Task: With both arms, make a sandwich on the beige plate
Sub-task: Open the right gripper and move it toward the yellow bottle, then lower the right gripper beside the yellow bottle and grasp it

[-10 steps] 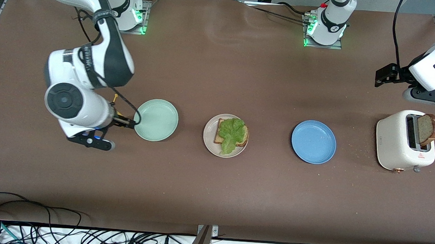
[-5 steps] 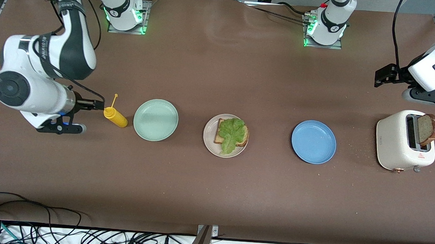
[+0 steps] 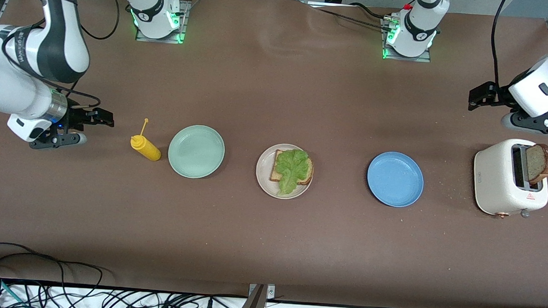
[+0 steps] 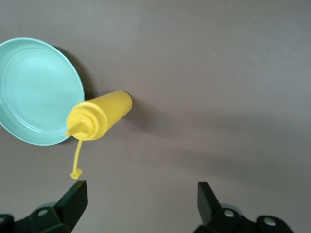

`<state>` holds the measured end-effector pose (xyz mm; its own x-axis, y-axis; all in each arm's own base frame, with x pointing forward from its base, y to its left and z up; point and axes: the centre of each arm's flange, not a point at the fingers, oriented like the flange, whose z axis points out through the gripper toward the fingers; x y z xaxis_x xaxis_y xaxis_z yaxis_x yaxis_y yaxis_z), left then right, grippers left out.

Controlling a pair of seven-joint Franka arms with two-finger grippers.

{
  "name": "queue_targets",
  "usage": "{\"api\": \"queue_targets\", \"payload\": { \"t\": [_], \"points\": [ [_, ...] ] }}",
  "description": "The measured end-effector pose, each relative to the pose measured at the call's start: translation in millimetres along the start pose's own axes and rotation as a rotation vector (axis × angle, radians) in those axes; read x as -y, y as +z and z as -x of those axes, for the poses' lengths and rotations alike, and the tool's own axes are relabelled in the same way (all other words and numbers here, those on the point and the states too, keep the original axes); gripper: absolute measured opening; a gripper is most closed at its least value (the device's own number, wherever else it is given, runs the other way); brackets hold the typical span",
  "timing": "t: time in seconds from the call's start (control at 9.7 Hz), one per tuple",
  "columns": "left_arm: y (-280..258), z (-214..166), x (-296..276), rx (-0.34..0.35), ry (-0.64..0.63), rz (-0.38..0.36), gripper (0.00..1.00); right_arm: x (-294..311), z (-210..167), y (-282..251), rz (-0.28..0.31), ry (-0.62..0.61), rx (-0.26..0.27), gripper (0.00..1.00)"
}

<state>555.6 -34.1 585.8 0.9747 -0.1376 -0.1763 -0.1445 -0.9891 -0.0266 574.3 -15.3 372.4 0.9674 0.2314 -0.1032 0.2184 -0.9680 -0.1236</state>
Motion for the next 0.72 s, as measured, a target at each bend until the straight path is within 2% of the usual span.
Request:
{"api": "queue_targets", "payload": {
  "t": [0.21, 0.31, 0.52, 0.72],
  "points": [
    [0.8, -0.7, -0.8, 0.002, 0.001, 0.000, 1.00, -23.0, 12.9, 20.6, -0.051, -0.059, -0.026, 1.00],
    [0.8, -0.7, -1.0, 0.002, 0.002, 0.000, 1.00, -34.6, 18.0, 26.7, -0.097, -0.088, -0.046, 1.00],
    [0.9, -0.7, -1.1, 0.002, 0.002, 0.000, 1.00, -59.8, 24.9, 41.9, -0.207, -0.171, -0.115, 1.00],
    [0.8, -0.7, -1.2, 0.002, 0.002, 0.000, 1.00, -83.9, 31.9, 61.3, -0.283, -0.270, -0.174, 1.00]
  ]
}}
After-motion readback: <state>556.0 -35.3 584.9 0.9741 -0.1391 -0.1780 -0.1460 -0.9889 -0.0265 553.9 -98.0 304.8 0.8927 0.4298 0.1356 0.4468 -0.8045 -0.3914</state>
